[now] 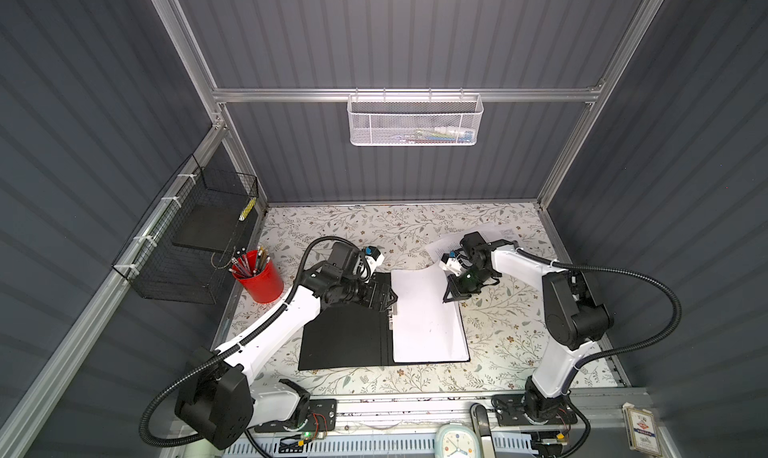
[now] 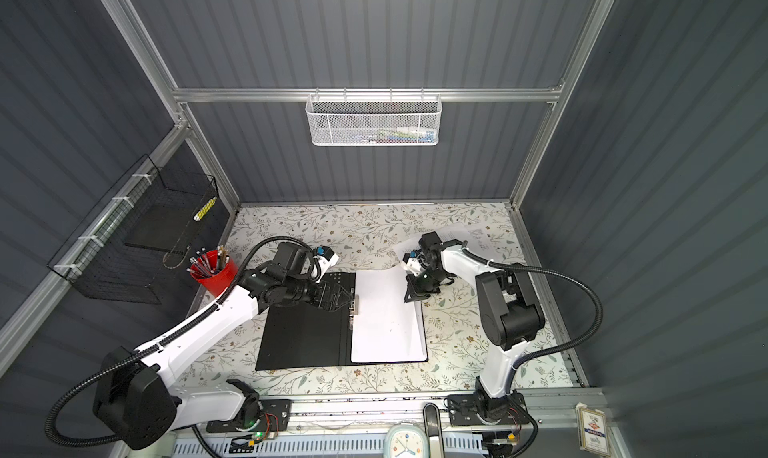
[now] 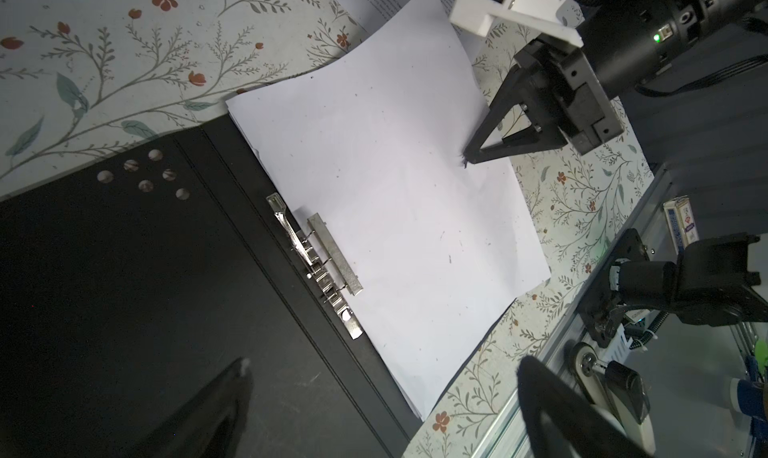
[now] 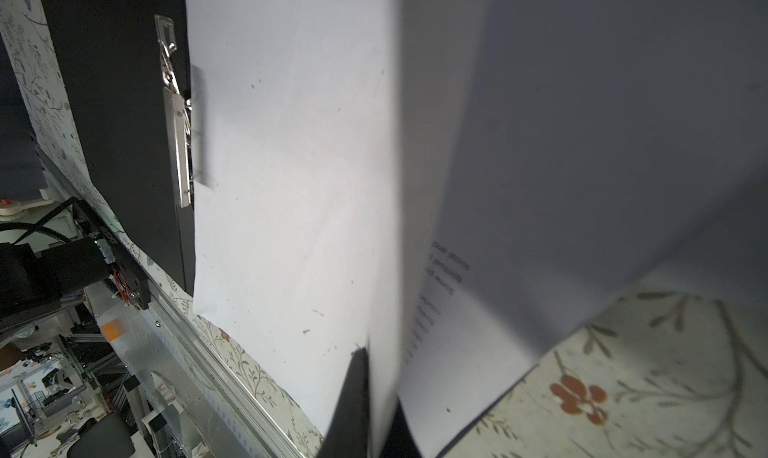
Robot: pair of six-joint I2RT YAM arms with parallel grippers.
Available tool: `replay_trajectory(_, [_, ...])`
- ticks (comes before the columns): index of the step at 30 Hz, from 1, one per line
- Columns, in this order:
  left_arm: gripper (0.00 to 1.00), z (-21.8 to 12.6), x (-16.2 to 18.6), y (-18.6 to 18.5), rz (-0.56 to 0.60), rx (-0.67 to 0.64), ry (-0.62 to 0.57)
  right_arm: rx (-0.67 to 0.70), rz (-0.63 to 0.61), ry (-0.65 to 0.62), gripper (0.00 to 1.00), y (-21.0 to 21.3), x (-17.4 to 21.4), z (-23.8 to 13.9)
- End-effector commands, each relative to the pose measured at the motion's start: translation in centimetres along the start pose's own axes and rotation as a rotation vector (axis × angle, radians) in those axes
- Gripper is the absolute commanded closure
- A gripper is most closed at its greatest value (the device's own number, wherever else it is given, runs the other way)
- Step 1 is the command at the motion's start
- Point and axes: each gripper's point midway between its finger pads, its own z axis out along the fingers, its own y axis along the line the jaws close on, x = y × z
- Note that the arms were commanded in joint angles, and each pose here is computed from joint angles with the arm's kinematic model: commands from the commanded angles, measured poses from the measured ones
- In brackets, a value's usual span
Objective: Put the files into the folder
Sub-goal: 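Press the sheet edge against the metal clip with the right gripper, then release the sheet and move both grippers to the loose printed papers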
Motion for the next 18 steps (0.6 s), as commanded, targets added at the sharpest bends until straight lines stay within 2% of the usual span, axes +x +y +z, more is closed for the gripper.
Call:
replay_trajectory(1, [0.00,0.1,0.5,-0.2,-0.001,0.016,0.022,0.016,0.027,0.039,0.87,-0.5,0.6,0.7])
replay_trajectory(8, [0.00,0.1,0.6,-0.2,0.001,0.015,0.023,0.031,0.048,0.021,0.63,-0.7,0.6,0.4])
replay_trajectory(18, [0.00,-0.3,0.3,0.0,0.000,-0.005,0.005,0.143,0.139,-0.051,0.46,-3.3,0.3,-2.0])
